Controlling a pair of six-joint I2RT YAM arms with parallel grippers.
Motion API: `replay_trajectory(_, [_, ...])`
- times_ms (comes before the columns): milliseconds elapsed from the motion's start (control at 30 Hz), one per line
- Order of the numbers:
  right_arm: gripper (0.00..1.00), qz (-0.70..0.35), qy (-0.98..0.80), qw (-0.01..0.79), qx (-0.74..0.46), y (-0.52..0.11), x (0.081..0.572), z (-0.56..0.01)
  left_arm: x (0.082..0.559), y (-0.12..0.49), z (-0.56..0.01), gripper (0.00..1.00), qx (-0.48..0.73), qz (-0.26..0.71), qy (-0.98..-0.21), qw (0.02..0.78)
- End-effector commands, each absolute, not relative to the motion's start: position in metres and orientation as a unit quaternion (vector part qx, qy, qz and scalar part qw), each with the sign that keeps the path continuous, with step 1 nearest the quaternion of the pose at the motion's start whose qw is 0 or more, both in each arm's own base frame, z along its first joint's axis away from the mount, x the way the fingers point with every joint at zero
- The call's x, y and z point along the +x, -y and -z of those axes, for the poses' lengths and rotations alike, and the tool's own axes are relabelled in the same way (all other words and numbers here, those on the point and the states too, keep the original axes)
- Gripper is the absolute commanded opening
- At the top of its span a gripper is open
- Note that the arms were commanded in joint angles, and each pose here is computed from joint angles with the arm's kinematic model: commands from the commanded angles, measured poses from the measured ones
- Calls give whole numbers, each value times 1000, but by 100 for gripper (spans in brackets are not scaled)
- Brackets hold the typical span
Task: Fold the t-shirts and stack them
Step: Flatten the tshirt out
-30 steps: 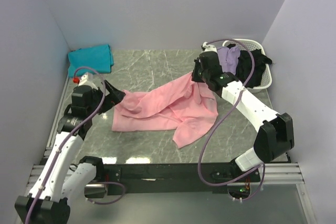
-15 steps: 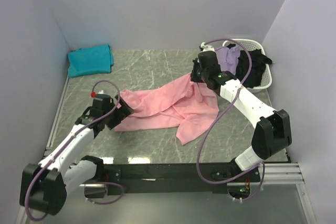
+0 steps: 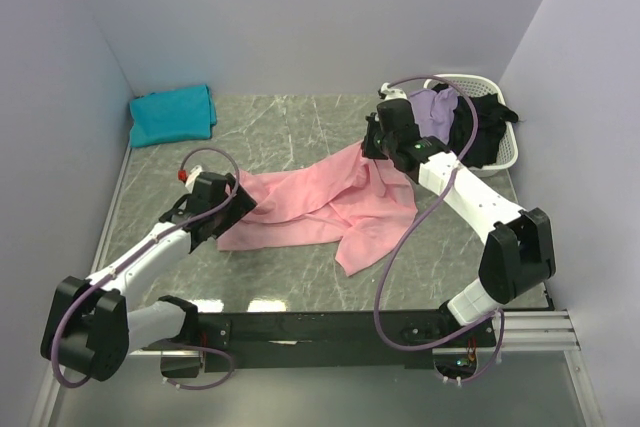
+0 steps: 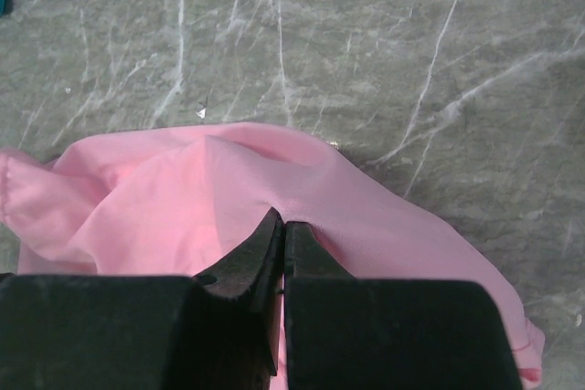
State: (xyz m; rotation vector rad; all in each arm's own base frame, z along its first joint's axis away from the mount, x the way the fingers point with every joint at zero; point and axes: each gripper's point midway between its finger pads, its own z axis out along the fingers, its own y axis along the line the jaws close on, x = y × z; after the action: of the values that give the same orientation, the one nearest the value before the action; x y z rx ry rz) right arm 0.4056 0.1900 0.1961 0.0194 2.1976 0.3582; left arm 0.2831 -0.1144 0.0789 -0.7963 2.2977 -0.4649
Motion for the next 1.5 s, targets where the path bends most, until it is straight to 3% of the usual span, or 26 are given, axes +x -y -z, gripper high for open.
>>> replay_trajectory(0, [0, -152, -873, 464, 9, -189, 408, -211, 306, 109, -102, 91, -319, 172, -855, 371])
replay_trajectory(67, [0, -153, -873, 462, 10, -188, 408, -209, 305, 108, -99, 80, -319, 167, -857, 369])
replay_trajectory(200, [0, -150, -875, 459, 10, -187, 406, -206, 304, 109, -89, 70, -318, 163, -863, 358])
replay_trajectory(300, [0, -148, -876, 458, 9, -186, 406, -205, 303, 110, -85, 77, -318, 163, -863, 356])
replay_trajectory(467, [0, -149, -877, 457, 8, -187, 406, -204, 302, 107, -76, 79, -321, 155, -865, 353])
replay_trajectory(933, [0, -143, -880, 453, 10, -185, 405, -198, 303, 110, -53, 72, -318, 143, -877, 331])
replay_trajectory(1133, [0, -141, -880, 453, 10, -184, 407, -199, 308, 110, -44, 57, -316, 133, -881, 326])
replay_trajectory(1467, [0, -141, -883, 447, 11, -186, 407, -194, 314, 107, -40, 43, -314, 118, -883, 329])
